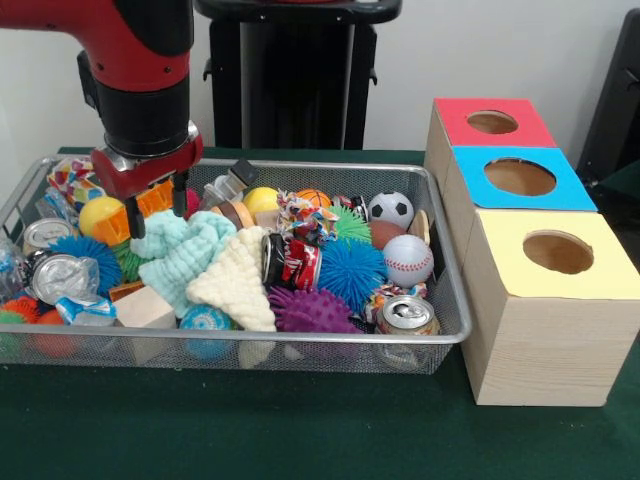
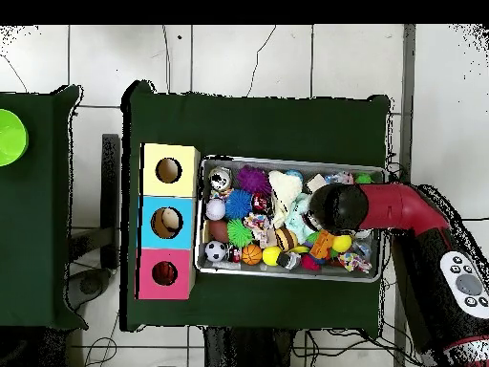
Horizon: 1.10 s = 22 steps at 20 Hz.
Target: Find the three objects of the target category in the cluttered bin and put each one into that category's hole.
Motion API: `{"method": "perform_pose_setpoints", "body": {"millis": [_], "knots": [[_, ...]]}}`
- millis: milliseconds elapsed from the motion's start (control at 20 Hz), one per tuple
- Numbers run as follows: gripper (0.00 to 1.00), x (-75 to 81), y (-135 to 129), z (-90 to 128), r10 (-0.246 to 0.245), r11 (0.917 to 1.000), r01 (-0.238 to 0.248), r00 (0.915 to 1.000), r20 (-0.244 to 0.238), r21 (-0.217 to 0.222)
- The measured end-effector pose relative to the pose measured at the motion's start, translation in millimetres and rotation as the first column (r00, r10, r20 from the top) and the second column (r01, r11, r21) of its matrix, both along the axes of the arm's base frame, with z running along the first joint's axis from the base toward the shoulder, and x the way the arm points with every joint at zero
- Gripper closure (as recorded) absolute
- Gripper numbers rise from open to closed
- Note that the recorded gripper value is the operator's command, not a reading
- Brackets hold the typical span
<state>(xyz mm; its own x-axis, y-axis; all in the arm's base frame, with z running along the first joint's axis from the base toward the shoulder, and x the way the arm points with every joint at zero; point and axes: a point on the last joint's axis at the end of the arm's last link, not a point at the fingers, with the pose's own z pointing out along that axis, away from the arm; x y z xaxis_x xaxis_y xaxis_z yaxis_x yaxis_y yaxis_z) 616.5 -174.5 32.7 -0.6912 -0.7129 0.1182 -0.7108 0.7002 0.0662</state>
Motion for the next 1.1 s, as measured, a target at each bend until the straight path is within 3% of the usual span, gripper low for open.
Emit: {"method": "perform_pose_setpoints", "body": {"millis": [500,1100], "knots": [[0.0,2.4,6.5,-13.2,-0.029,0.9957,0.028,0.9996,0.006,0.088],[0.0,1.6,26.1,-25.5,-0.02,0.9881,0.02,0.9998,0.001,0.153]]}}
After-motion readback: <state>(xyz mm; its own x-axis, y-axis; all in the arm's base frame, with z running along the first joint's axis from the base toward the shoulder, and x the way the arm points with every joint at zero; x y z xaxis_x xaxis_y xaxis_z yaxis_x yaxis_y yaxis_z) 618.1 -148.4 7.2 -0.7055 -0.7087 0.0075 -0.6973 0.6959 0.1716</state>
